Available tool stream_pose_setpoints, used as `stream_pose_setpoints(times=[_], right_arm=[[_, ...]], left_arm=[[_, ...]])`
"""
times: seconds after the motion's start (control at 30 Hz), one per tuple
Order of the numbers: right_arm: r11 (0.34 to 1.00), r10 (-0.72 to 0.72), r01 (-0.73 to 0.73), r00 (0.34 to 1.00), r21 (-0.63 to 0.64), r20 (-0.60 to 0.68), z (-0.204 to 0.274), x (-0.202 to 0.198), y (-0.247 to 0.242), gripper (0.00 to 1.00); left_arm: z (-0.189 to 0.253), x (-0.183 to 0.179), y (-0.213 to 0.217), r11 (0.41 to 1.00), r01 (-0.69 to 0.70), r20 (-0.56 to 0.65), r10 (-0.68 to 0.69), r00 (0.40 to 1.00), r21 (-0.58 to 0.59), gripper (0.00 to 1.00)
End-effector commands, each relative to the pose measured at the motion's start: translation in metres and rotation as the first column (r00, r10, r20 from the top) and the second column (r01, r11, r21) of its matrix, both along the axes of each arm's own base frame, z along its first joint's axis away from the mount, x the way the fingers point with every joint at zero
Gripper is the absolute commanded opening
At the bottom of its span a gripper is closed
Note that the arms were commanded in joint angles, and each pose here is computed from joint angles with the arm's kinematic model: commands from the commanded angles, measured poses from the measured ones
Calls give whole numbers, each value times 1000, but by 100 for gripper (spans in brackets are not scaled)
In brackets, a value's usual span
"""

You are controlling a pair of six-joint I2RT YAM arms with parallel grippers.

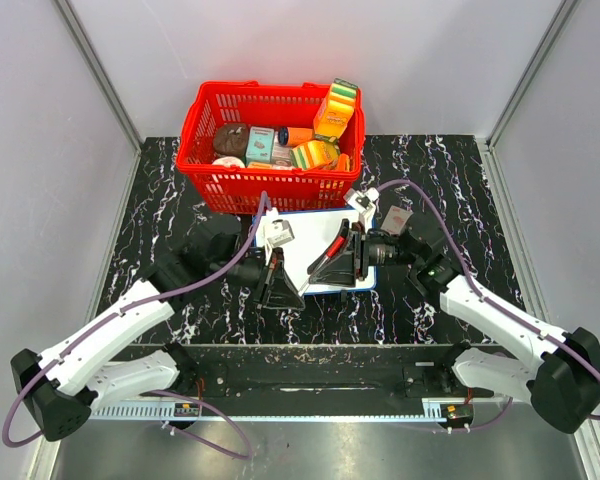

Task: Write a sentence on the whiteboard
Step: Pass from the left arm to the right

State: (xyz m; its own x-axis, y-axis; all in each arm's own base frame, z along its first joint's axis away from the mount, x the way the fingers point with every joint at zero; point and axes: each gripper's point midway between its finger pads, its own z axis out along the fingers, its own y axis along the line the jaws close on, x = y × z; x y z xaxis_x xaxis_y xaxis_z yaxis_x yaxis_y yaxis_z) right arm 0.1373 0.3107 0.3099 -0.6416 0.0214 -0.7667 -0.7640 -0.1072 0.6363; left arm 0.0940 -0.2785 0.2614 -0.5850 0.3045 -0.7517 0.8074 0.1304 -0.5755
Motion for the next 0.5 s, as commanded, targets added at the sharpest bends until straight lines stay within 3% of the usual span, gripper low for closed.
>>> stream_pose_setpoints(times=[0.0, 0.07, 0.2, 0.27, 0.33, 0.43, 0.47], right_arm=[[998, -4, 2, 999, 55, 33, 12, -4, 3, 49], [999, 4, -6, 999, 53, 35, 12, -5, 3, 41], [999, 10, -11, 999, 49, 33, 10, -8, 1, 0], [999, 2, -3, 999, 47, 32, 9, -8, 0, 0], [999, -17, 16, 999, 48, 35, 9, -7, 0, 0], [997, -55, 54, 998, 55, 32, 9, -5, -3, 0], [996, -69, 67, 997, 56, 32, 8, -4, -4, 0]], left_arm=[[12, -3, -3, 998, 23, 25, -21, 999, -63, 0], [11, -2, -3, 998, 20, 19, -19, 1000, -60, 0], [10, -2, -3, 998, 12, 14, -11, 1000, -59, 0], [11, 0, -3, 998, -2, 17, 3, 1000, -58, 0], [11, 5, -2, 998, -38, 20, 39, 999, -51, 28], [11, 8, -4, 997, -54, 12, 55, 998, -55, 61], [12, 9, -6, 996, -55, 15, 56, 998, -67, 63]])
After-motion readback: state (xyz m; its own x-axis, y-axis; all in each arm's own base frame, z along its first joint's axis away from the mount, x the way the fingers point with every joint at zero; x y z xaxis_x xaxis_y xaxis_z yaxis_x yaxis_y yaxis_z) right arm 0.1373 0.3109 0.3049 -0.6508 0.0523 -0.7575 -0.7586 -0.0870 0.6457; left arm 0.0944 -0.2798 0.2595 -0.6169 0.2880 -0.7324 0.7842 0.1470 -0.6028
